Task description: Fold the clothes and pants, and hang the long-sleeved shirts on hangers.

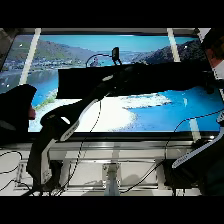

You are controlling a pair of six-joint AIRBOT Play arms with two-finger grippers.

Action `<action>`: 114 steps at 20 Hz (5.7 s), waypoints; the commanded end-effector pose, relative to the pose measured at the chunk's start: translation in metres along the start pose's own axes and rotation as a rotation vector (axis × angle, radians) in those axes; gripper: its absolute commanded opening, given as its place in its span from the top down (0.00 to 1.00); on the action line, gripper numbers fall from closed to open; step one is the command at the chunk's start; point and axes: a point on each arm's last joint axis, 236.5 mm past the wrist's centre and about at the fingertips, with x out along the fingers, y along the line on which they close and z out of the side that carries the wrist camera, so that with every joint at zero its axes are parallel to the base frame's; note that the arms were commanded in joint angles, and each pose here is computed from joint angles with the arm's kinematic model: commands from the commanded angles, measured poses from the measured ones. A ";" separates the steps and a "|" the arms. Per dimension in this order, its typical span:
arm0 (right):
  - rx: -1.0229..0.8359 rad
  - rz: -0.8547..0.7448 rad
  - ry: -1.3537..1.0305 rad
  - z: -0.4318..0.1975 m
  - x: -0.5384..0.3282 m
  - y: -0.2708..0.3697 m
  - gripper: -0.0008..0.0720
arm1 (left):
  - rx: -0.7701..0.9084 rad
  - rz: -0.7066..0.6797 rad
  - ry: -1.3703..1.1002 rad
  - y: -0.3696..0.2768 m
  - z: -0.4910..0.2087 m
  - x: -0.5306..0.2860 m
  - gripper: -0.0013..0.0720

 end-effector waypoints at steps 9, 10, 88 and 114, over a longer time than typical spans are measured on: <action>-0.108 0.180 -0.044 0.003 -0.037 0.068 0.97 | -0.193 0.063 0.085 0.039 -0.089 0.035 0.98; -0.123 0.224 -0.039 -0.001 -0.047 0.084 0.97 | -0.216 0.068 0.088 0.043 -0.092 0.035 0.98; -0.517 0.015 0.607 -0.228 -0.059 0.076 0.97 | 0.118 0.276 0.559 0.077 0.030 -0.101 0.98; -1.255 0.291 0.485 -0.530 -0.043 0.274 0.98 | 0.419 0.708 0.312 0.085 0.205 -0.232 0.98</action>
